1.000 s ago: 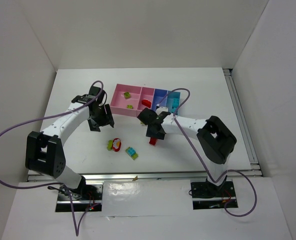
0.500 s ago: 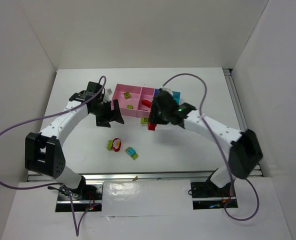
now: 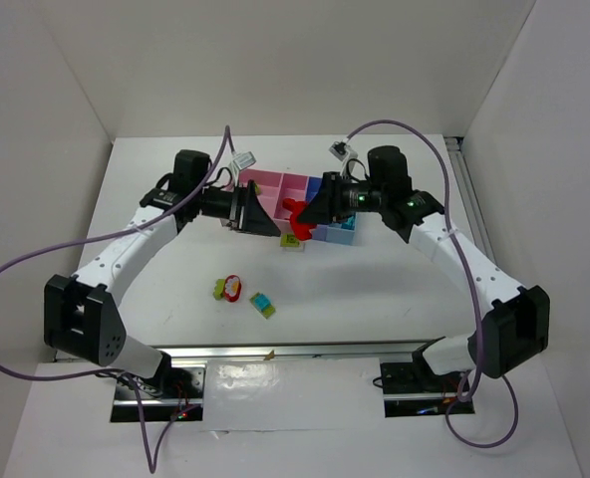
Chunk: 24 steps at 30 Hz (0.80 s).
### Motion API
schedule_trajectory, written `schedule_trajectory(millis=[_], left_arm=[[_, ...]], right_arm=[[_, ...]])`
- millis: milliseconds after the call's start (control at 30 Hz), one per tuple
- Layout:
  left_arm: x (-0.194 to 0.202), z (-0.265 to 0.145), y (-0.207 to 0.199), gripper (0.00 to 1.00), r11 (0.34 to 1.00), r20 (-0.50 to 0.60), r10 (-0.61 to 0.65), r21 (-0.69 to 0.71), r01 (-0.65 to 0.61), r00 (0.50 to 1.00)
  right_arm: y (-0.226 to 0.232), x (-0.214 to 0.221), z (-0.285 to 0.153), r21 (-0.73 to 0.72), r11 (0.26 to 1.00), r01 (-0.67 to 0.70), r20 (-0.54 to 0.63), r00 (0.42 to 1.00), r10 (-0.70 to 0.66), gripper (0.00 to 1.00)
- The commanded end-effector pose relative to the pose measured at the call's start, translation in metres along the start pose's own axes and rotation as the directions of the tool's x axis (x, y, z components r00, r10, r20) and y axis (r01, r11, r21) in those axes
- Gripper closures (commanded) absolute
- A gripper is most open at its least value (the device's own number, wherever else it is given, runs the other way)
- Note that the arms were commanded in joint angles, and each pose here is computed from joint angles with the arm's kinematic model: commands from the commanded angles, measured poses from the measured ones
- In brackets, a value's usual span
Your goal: Sort the legos into containers by color
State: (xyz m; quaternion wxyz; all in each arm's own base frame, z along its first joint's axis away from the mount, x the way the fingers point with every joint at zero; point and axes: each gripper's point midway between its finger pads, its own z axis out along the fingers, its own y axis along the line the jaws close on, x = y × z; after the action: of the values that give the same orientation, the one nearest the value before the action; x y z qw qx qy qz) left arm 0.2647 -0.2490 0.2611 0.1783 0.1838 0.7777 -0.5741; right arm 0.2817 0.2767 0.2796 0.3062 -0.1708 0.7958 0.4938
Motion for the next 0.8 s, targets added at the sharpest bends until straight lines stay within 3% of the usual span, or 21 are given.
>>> schedule_trajectory(millis=[0,233,400,533,767], left_arm=[[-0.01,0.001,-0.045,0.06,0.963,0.027,0.178,0.199,-0.179,0.984],[0.001,0.013,-0.059,0.08,0.932,0.005,0.253,0.266,-0.246,0.967],[-0.006,0.02,-0.061,0.08,0.937,0.007,0.255,0.246,-0.249,0.967],[-0.009,0.022,-0.065,0.13,0.929,0.02,0.279,0.248,-0.275,0.96],[-0.011,0.022,-0.074,0.34,0.925,0.018,0.274,0.268,-0.268,0.962]], right_arm=[[0.04,-0.009,-0.005,-0.216,0.973,0.078,0.008,0.997,-0.078,0.72],[0.062,-0.002,-0.011,-0.362,0.931,0.056,-0.024,0.997,-0.069,0.72],[0.067,-0.002,-0.013,-0.39,0.919,0.051,-0.025,0.998,-0.066,0.72],[0.069,-0.002,-0.014,-0.4,0.915,0.048,-0.029,0.997,-0.065,0.72],[0.062,-0.002,-0.008,-0.392,0.919,0.035,-0.03,0.998,-0.051,0.72]])
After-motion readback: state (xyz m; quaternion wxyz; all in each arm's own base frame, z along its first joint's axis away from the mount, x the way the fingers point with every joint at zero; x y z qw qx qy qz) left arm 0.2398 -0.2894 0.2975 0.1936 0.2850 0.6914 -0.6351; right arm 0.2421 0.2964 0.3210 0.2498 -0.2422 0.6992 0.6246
